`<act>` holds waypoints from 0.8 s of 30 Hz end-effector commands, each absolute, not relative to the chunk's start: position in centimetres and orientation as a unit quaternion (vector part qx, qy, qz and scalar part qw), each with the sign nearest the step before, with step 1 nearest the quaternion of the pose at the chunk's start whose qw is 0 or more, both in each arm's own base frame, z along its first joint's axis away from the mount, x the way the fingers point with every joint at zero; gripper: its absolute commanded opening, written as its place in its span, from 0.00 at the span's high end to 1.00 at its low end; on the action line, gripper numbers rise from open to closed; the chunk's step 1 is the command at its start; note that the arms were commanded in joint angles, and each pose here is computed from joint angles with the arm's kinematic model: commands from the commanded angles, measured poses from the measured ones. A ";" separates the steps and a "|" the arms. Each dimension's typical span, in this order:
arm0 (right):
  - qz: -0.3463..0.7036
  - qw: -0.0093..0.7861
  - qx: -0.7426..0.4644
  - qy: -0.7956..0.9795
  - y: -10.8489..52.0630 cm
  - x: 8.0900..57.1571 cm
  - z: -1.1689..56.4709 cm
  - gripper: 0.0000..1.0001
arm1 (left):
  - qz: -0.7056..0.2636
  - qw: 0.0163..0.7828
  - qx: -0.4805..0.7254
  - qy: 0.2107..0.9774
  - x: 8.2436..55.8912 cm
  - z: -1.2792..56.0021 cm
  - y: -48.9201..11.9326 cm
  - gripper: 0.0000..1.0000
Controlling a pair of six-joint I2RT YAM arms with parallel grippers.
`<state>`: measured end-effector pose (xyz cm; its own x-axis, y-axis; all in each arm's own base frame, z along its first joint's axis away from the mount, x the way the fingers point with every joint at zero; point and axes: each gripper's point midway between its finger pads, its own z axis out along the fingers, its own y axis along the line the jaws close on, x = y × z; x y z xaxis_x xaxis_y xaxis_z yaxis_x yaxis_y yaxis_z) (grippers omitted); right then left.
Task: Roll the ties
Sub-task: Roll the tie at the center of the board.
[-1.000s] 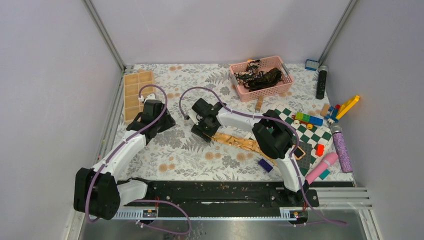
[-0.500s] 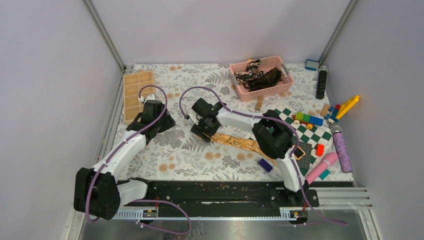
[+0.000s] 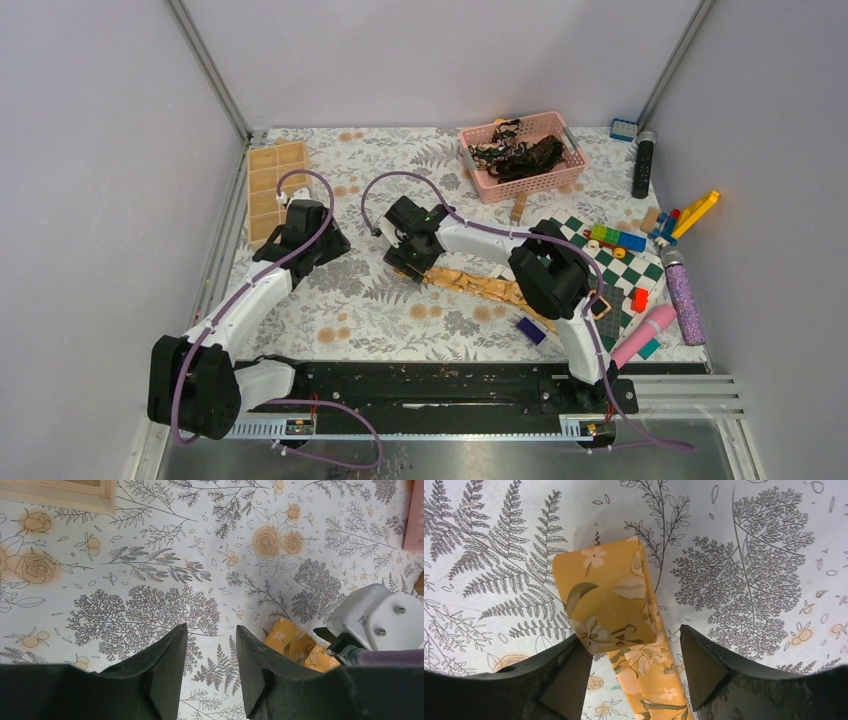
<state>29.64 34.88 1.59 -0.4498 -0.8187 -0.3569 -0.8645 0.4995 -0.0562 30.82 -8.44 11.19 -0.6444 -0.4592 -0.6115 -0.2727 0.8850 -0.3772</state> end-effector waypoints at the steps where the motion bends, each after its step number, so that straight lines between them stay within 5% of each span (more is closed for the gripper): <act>1: 0.063 0.206 -0.493 0.843 35.1 30.0 4.3 0.31 | -0.143 0.381 -0.203 0.890 31.6 11.7 -8.9 0.58; 24: 0.068 0.181 -0.499 0.845 35.2 28.8 2.8 0.47 | -0.145 0.380 -0.204 0.891 31.6 11.6 -8.8 0.58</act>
<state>29.50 34.59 1.60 -0.4485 -0.8214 -0.3524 -0.8626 0.5010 -0.0698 31.02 -8.64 11.17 -0.6451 -0.4602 -0.6099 -0.2659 0.8836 -0.3855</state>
